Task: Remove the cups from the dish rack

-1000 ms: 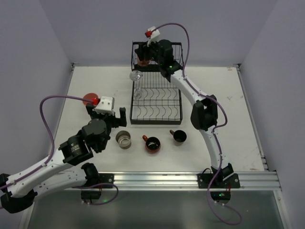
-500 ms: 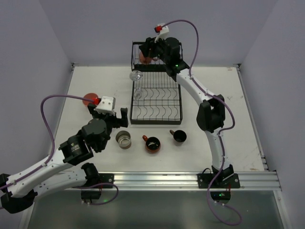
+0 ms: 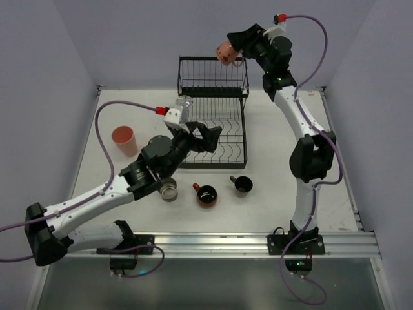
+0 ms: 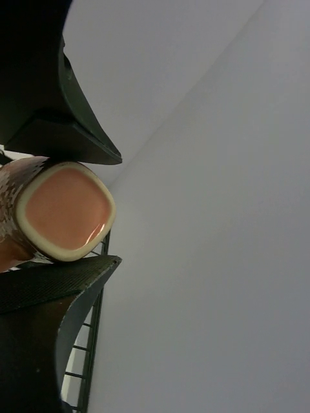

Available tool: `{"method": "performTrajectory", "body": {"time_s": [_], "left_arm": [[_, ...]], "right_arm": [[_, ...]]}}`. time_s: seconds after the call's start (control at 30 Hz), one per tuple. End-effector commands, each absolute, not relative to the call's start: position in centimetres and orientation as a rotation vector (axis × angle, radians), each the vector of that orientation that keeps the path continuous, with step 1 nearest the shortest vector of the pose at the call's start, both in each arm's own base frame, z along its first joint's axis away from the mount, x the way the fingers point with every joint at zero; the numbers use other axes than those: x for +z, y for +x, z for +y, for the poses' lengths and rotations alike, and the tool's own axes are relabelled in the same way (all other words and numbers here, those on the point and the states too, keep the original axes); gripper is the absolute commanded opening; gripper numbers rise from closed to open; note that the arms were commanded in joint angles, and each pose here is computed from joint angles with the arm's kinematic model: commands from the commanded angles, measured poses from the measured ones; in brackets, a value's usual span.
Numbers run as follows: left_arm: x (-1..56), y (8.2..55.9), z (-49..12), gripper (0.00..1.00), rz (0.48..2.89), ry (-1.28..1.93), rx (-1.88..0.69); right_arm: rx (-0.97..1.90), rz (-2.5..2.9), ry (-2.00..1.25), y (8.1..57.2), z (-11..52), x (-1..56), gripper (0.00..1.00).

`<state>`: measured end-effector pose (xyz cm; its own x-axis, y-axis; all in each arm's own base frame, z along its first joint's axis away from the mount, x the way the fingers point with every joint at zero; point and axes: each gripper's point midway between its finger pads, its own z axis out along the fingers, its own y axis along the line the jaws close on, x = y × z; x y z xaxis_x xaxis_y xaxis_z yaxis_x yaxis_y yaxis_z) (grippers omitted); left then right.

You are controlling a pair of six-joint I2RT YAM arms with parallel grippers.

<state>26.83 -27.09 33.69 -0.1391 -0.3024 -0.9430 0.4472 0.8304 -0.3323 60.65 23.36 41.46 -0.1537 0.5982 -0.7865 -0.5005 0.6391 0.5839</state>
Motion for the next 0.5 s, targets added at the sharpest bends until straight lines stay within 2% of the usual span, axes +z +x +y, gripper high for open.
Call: {"method": "performTrajectory", "body": {"time_s": [0.0,0.03,0.1,0.23,0.47], "left_arm": [[43.0,27.3,-30.5,0.92,1.367,0.057,-1.017],[42.6,29.3,-30.5,0.96,1.379,0.034,-1.018],[44.4,30.0,-31.1,1.00,1.348,0.026,-1.134],[44.6,33.1,-32.0,1.00,1.349,0.018,-1.186],[45.5,34.5,-33.6,0.98,1.342,0.006,-1.292]], "right_arm": [[1.192,1.263,0.085,53.9,23.0,50.5,0.12],[1.216,1.239,0.085,53.2,22.6,51.1,0.12],[1.272,1.257,0.099,51.3,21.8,50.9,0.12],[1.343,1.234,0.074,47.8,21.1,51.3,0.12],[1.456,1.229,0.075,44.2,20.6,50.1,0.12]]}}
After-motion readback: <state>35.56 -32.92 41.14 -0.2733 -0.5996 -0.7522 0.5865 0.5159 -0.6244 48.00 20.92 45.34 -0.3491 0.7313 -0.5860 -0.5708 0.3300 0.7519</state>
